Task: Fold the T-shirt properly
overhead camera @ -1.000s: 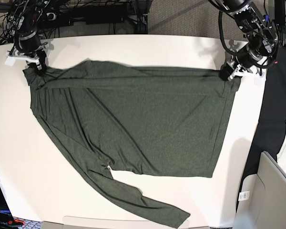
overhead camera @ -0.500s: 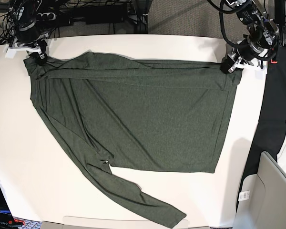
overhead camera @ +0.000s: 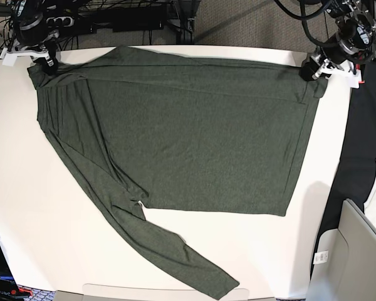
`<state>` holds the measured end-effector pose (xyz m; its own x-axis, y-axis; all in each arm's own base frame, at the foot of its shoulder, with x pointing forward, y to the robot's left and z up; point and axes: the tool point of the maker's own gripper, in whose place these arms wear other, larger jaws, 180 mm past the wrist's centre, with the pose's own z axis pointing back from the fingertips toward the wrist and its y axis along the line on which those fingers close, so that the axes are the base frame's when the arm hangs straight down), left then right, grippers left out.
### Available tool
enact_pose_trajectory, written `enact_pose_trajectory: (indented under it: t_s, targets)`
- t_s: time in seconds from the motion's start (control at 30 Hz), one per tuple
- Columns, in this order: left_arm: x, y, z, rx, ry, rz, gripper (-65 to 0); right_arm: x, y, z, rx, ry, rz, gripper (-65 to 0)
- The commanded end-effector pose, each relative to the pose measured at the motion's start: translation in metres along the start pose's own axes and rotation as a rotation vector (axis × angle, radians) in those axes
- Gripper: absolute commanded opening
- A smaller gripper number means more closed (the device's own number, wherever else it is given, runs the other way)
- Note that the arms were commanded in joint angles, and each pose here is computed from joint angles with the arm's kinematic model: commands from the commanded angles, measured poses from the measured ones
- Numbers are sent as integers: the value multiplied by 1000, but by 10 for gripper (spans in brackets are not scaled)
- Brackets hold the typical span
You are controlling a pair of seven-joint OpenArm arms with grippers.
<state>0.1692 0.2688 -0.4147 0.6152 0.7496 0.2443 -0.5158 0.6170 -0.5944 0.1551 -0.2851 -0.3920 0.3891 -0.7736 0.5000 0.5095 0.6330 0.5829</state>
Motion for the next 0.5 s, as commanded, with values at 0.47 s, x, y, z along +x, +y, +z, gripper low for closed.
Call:
enact_pose_trajectory:
  t_s: [0.47]
  targets:
    - [1,-11,-5,-13,11,-23,-649,-1,12,-4,26,2,17,-565]
